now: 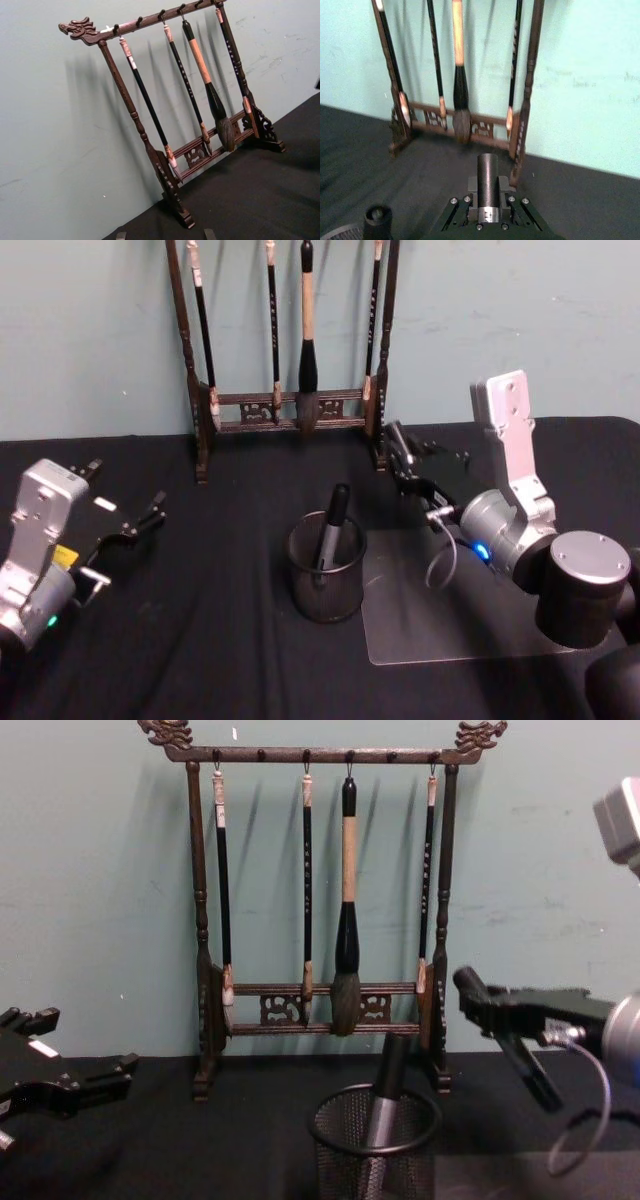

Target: Pick up the water-based marker from the table and place it into the pen holder.

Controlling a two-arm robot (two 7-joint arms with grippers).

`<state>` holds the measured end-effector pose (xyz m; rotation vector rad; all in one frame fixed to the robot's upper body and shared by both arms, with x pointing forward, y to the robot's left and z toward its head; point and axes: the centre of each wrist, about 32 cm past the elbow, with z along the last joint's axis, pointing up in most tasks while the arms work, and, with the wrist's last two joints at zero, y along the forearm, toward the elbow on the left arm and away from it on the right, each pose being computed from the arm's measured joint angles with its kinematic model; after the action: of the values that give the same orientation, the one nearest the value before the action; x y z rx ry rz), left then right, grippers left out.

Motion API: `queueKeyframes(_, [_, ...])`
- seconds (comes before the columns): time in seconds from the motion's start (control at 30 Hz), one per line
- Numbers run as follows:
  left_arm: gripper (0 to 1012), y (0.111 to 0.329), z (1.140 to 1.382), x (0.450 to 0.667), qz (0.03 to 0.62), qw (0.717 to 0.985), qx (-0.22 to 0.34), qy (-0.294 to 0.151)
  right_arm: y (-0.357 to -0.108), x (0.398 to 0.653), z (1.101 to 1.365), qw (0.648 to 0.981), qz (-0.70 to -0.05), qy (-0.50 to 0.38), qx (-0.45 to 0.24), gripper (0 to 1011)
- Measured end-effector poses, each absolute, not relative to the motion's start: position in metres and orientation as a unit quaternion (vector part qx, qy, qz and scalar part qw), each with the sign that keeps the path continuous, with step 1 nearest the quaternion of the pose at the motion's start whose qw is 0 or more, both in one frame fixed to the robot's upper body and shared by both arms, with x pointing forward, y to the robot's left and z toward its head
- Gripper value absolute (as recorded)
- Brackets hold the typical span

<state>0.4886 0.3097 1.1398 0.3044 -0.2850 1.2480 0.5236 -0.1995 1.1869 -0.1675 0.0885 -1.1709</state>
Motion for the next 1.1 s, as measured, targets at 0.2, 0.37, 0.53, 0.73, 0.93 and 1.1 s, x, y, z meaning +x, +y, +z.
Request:
queueKeyframes(0.2, [1001, 0.310, 1.140, 0.489, 0.580, 0.791, 0.142, -0.132, -0.194, 0.533, 1.196, 0.847, -0.531, 0.017, -0.027, 237])
queueKeyframes(0.37, [1001, 0.310, 1.140, 0.489, 0.580, 0.791, 0.141, -0.132, -0.183, 0.540, 1.205, 0.873, -0.488, -0.010, 0.017, 237])
queueKeyframes(0.53, [1002, 0.310, 1.140, 0.489, 0.580, 0.791, 0.141, -0.132, -0.178, 0.541, 1.206, 0.883, -0.468, -0.014, 0.028, 237])
queueKeyframes(0.73, [1001, 0.310, 1.140, 0.489, 0.580, 0.791, 0.141, -0.132, -0.170, 0.541, 1.205, 0.896, -0.441, -0.005, 0.038, 237])
queueKeyframes(0.93, [1001, 0.310, 1.140, 0.489, 0.580, 0.791, 0.142, -0.132, -0.164, 0.539, 1.202, 0.909, -0.414, 0.008, 0.043, 237])
queueKeyframes(1.1, [1001, 0.310, 1.140, 0.489, 0.580, 0.791, 0.142, -0.132, -0.161, 0.536, 1.198, 0.918, -0.393, 0.019, 0.042, 237])
